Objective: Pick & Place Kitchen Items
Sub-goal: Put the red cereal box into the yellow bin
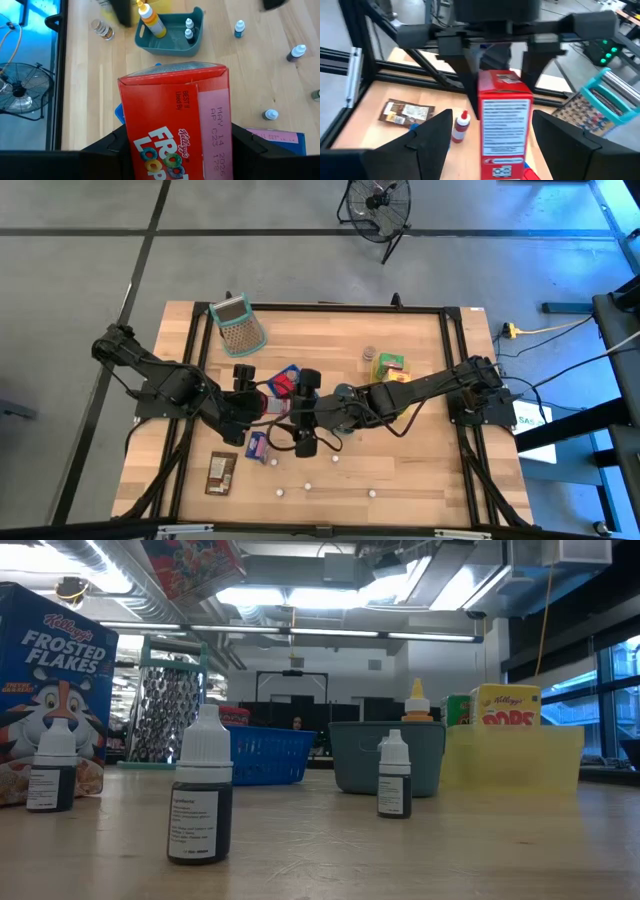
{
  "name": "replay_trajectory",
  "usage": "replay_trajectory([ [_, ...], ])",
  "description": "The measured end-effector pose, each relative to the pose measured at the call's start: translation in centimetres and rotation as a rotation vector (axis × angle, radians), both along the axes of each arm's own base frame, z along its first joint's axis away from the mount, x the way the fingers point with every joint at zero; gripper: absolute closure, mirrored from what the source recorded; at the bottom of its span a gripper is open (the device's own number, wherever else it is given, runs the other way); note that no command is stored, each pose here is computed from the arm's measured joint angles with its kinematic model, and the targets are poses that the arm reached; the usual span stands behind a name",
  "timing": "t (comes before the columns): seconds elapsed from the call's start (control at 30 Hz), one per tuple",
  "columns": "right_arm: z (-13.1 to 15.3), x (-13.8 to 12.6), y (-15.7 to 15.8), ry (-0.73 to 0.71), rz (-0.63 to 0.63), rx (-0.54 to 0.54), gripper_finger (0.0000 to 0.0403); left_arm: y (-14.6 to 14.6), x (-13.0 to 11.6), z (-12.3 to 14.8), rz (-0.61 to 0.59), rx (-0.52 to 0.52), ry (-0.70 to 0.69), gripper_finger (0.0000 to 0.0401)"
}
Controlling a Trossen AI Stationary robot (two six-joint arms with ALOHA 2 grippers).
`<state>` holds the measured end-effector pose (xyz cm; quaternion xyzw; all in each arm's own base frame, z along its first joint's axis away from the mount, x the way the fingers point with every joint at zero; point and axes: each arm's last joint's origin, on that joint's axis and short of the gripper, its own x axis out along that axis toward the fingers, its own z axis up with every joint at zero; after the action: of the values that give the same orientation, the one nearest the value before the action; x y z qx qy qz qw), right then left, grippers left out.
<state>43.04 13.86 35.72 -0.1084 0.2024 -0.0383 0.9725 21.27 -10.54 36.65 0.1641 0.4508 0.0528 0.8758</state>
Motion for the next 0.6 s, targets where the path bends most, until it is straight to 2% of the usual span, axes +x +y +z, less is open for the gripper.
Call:
replay_trajectory([
  [0.13, -0.26, -0.14, -0.05, 0.029, -0.010, -0.028, 0.0124, 0.00, 0.00, 0.00, 0.000, -0.001, 0.000, 0.0203],
  [0.37, -0.48, -0.31, -0.17, 0.045, -0.066, -0.030, 0.0086, 0.00, 0.00, 0.00, 0.017, -0.015, -0.005, 0.0203],
  [0.6, -0.50, -0.32, 0.14, 0.060, 0.017, -0.024, 0.0075, -0.01, 0.00, 0.00, 0.017, -0.015, -0.005, 0.0203],
])
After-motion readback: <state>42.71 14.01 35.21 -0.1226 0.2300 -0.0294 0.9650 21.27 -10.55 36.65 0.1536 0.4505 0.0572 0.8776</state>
